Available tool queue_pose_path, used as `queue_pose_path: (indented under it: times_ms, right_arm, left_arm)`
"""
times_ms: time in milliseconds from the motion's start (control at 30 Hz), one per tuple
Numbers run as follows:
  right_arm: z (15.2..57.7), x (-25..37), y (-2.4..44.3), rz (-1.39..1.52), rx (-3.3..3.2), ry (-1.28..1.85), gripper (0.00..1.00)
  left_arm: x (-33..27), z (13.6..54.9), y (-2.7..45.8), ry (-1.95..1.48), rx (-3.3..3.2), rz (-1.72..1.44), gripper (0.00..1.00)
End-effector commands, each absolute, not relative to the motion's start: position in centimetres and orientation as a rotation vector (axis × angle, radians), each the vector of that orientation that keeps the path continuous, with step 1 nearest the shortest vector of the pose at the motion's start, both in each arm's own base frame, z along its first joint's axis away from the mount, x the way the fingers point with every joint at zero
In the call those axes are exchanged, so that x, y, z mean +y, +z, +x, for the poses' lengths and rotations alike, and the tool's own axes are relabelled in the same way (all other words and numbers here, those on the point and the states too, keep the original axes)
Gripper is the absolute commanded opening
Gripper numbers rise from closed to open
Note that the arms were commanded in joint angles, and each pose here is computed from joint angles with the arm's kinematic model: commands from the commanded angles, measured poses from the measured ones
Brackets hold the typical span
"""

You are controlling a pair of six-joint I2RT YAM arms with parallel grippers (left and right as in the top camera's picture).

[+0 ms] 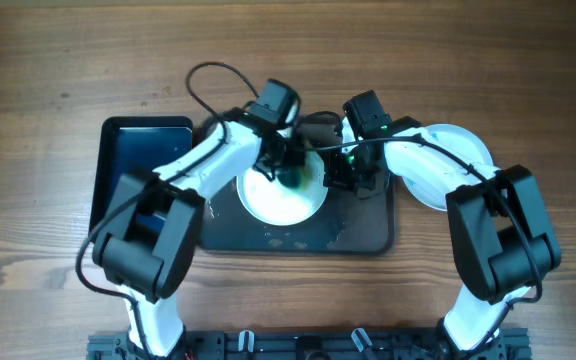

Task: Clean dirty plates on tray and stack at the side
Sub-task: 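Scrub the third plate with the sponge while the right gripper holds it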

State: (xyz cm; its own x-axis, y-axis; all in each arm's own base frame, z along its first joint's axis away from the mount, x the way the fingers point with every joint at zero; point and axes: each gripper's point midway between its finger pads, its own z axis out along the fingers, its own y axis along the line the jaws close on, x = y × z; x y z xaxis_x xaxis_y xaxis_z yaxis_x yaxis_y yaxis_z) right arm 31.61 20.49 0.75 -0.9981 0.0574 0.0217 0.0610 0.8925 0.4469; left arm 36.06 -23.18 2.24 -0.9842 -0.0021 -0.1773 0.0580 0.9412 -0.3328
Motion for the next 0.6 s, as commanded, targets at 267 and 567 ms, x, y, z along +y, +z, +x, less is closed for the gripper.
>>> queue_pose_path:
  times_ms: [267,567]
  right_arm:
    - [31.4,19.9,-0.1,-0.108,-3.060,-0.658,0.04]
    - [31.4,20.0,-0.1,-0.112,-3.059,-0.658,0.04]
  left_arm:
    - [-12.5,32.6,0.3,0.070,3.115,-0.416,0.04]
    - [-21.9,27.5,3.3,-0.898,3.282,0.147,0.04]
